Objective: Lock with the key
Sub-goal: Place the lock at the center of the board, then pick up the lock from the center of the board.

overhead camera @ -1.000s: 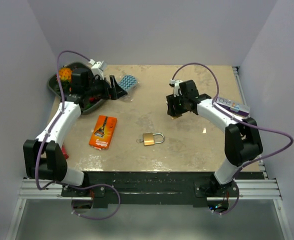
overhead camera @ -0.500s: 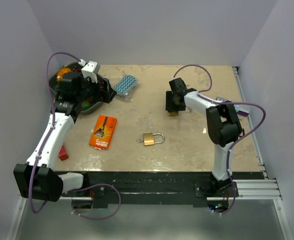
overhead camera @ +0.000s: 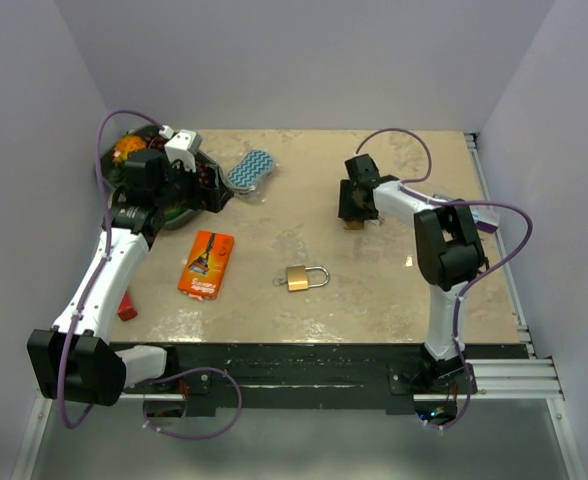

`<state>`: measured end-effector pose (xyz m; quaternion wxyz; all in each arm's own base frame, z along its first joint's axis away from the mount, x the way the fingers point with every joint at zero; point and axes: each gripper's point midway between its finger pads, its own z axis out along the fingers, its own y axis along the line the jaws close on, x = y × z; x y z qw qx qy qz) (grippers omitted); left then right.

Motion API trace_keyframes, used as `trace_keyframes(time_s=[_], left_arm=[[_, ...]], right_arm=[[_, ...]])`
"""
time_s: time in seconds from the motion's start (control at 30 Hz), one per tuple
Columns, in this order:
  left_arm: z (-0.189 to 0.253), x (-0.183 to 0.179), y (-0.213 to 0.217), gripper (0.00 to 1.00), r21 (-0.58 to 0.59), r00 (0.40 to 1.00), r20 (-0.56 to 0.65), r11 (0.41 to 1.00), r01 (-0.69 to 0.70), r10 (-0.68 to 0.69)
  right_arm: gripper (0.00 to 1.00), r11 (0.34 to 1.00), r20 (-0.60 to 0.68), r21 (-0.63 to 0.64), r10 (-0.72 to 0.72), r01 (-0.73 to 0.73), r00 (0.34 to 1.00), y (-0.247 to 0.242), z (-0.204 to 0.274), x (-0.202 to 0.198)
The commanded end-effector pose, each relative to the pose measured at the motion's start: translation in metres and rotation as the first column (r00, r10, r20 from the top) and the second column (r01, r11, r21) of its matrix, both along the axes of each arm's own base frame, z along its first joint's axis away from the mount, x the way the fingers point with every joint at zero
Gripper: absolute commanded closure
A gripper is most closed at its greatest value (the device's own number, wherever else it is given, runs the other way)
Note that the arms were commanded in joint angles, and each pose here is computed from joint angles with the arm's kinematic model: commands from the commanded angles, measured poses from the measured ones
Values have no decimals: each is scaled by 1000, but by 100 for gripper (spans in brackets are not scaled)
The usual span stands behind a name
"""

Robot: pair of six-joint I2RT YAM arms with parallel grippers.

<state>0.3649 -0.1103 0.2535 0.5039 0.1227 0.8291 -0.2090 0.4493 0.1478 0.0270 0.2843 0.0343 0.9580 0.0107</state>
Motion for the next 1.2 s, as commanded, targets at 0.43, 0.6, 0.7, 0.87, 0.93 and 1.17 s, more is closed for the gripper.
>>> trace_keyframes(time_s=[0.43,0.6,0.7,0.87,0.93,1.17], left_arm=[[-1,-10,-21,1,-13,983,-1,982,186,-186],[-6,-18,-27,1,21,960,24,961,277,-278],[-4,-23,-37,1,-15,942,39,943,334,-333],[-7,-23,-38,1,-109,953,5,947,301,-302],[-6,-22,-36,1,-137,955,7,946,294,-296],[-10,-25,-29,2,-184,962,-23,947,263,-271]], right_arm=[[1,894,350,158,346,-419,870,55,137,11],[1,687,369,44,664,-726,651,81,149,-42],[1,433,338,8,847,-901,410,103,141,-99],[1,258,249,-84,941,-962,231,124,113,-150],[1,224,248,-90,949,-970,196,137,106,-163],[1,128,186,-148,978,-981,99,159,74,-186]])
